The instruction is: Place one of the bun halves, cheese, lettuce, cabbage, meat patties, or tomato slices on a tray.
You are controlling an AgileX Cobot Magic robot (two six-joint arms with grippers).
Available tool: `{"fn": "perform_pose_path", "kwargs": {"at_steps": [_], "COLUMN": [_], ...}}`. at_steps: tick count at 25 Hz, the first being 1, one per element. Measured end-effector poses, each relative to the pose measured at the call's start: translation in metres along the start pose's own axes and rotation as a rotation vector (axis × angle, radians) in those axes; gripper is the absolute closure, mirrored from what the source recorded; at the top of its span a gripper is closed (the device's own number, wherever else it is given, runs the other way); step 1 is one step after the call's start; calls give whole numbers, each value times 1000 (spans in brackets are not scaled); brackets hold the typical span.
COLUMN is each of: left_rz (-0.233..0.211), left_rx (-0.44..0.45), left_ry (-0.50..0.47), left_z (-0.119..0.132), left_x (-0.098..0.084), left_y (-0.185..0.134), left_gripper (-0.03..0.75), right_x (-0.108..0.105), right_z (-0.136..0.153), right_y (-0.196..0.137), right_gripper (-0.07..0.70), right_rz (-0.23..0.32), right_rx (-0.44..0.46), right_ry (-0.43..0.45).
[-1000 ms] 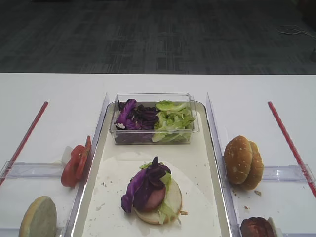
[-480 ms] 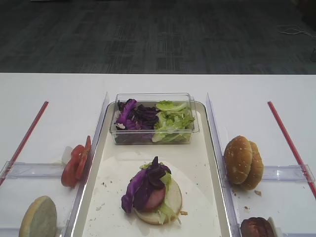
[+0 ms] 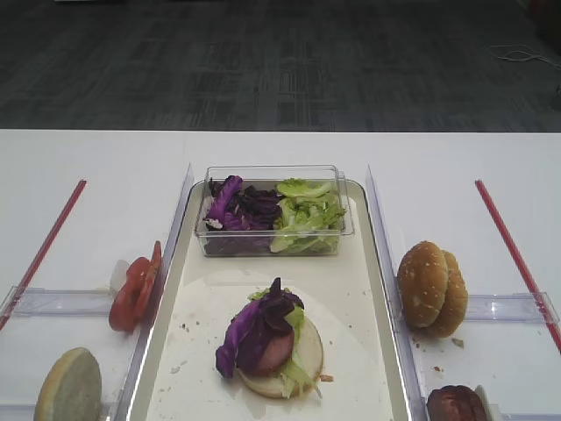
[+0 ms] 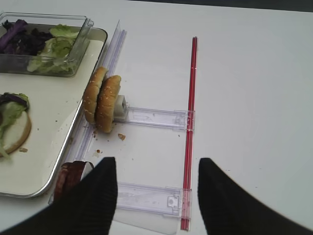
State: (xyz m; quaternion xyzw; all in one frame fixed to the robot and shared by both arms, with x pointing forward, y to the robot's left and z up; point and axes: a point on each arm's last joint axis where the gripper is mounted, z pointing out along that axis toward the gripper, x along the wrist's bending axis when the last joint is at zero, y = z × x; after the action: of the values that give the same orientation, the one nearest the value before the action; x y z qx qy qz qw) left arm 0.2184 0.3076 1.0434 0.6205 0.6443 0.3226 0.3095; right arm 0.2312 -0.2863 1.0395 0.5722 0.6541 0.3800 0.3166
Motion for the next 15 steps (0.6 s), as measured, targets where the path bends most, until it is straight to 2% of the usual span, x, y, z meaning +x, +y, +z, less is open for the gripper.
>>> {"fn": "perform_pose_path", "kwargs": {"at_steps": [8,10,15], "left_rz": [20,40,53], "left_rx": [0,-19,-44], "left_ry": [0,-1,-2], "left_z": [0,0,9], "left_x": [0,0,-1], "left_y": [-1,1,1], "left_gripper": [249,249,249], "right_x": [0,0,0], "right_z": [0,0,0], "right_y": [0,0,0], "right_gripper": [244,244,244], "right_rz": [0,0,0], "right_rx": [0,0,0], "right_ry": [0,0,0]}}
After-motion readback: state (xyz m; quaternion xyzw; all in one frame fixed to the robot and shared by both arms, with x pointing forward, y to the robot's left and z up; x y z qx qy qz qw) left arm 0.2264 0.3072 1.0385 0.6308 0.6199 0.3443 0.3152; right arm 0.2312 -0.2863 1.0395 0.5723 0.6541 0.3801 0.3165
